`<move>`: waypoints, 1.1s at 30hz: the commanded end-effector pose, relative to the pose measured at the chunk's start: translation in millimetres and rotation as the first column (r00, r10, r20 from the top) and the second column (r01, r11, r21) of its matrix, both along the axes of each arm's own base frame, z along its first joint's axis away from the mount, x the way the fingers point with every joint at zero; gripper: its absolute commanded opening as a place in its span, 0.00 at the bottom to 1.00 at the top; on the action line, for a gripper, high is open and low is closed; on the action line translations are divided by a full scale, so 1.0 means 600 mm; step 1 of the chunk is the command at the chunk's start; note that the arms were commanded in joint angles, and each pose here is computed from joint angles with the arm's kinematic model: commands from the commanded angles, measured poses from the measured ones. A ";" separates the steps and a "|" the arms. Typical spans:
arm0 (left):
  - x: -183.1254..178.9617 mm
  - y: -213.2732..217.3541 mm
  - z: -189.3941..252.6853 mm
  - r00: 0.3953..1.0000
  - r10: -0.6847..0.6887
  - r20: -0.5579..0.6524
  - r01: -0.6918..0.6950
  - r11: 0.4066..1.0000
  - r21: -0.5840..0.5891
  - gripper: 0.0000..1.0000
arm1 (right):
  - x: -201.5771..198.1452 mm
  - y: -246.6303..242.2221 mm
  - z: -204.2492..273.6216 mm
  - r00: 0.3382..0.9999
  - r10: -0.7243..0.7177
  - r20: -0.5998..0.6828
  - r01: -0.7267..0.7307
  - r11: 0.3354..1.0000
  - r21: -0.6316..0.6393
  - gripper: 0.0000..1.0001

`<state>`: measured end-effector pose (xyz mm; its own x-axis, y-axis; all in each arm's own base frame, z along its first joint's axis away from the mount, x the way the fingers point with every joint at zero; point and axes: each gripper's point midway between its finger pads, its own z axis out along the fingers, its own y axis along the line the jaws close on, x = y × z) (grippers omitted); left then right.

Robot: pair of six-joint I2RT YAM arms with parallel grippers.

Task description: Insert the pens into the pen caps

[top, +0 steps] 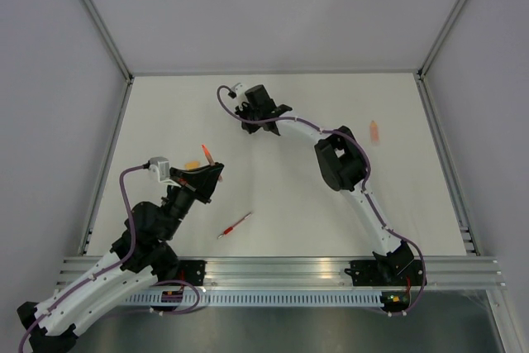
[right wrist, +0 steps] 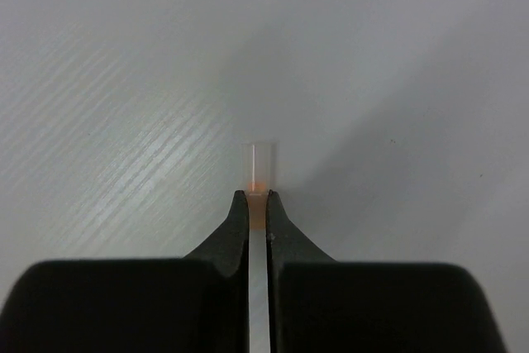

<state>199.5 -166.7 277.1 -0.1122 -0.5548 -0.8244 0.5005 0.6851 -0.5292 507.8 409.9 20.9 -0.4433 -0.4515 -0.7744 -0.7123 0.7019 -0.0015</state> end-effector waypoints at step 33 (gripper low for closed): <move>-0.100 -0.137 0.042 0.838 -0.522 0.163 0.519 0.853 0.061 0.02 | -0.530 -0.090 0.668 0.954 0.027 0.299 -0.291 0.333 0.897 0.00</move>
